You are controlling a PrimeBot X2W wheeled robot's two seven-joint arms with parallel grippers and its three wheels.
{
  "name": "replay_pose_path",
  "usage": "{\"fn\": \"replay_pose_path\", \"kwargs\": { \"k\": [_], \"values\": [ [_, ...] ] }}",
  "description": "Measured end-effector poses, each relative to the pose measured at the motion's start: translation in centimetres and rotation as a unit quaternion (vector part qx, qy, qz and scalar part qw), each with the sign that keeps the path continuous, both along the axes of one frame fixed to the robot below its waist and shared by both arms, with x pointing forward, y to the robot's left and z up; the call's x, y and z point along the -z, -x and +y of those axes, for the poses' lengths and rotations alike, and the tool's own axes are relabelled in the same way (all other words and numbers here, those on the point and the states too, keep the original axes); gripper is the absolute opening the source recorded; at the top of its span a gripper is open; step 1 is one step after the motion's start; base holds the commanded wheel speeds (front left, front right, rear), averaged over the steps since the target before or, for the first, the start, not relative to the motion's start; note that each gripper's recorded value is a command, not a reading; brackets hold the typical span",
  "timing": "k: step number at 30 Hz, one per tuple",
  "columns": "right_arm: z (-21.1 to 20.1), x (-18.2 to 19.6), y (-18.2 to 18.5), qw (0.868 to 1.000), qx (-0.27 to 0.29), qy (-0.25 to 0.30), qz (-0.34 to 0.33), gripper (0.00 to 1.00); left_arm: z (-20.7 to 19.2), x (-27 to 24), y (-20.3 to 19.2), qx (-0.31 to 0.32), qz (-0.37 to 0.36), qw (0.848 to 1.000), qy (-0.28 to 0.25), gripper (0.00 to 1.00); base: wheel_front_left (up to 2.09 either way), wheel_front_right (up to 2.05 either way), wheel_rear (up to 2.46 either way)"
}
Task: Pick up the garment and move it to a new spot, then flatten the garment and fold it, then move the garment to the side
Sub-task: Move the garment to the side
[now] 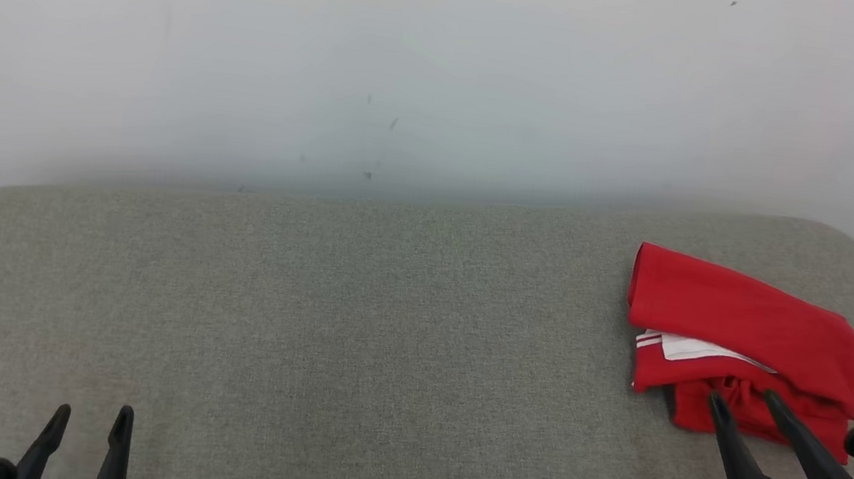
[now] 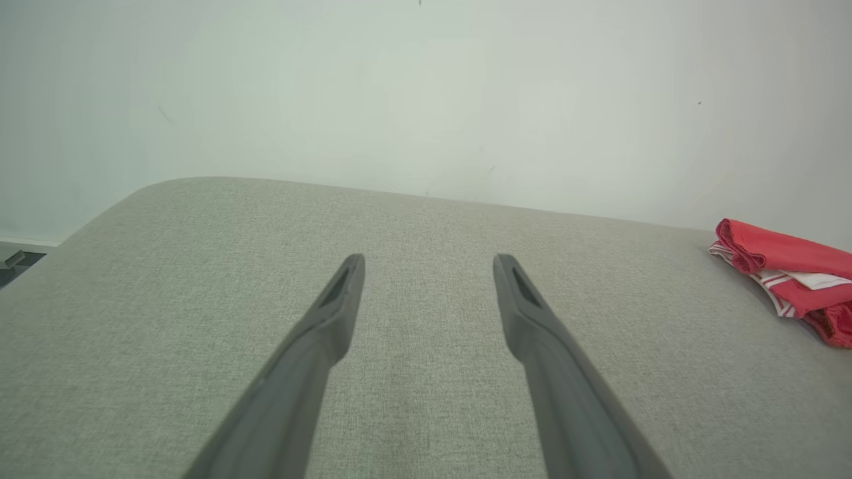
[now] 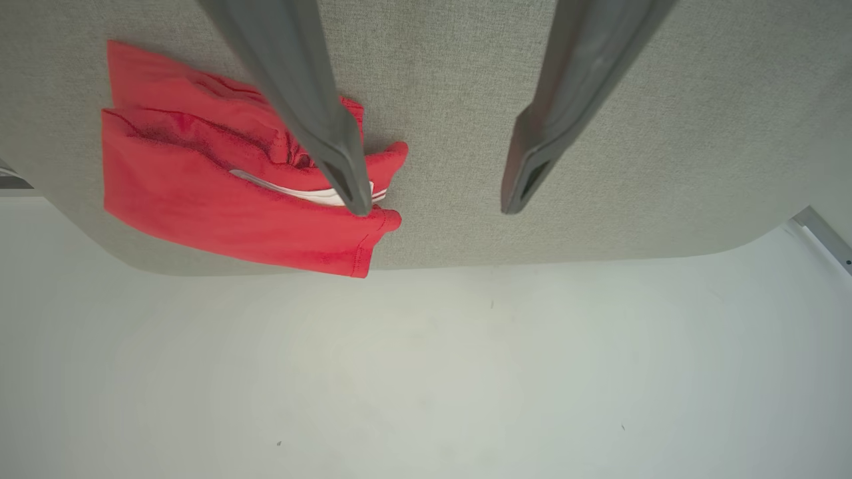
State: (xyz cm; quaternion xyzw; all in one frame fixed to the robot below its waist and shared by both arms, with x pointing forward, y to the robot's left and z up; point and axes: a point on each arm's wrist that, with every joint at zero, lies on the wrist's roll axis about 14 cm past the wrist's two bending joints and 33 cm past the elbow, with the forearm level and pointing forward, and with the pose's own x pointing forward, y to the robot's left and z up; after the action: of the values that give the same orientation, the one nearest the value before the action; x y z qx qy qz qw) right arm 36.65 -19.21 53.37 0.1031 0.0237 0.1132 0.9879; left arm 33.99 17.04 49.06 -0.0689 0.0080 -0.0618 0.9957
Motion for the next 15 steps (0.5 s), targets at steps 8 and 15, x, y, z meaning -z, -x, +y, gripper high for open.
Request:
{"fn": "replay_pose_path", "kwargs": {
  "k": [8, 15],
  "values": [
    [-1.4, 1.4, 1.1, 0.999, 0.038, 0.0, 0.002, 1.0, 0.7, 0.2, 0.4, -0.016, 0.004, 1.0, 0.001, 1.0, 0.0, 0.0, 0.0],
    [-1.8, 0.4, 1.1, 0.998, 0.059, -0.007, -0.025, 1.0, 0.2, 0.1, 0.4, -0.017, 0.001, 1.0, 0.008, 1.0, 0.0, 0.0, 0.0]
  ]
}}
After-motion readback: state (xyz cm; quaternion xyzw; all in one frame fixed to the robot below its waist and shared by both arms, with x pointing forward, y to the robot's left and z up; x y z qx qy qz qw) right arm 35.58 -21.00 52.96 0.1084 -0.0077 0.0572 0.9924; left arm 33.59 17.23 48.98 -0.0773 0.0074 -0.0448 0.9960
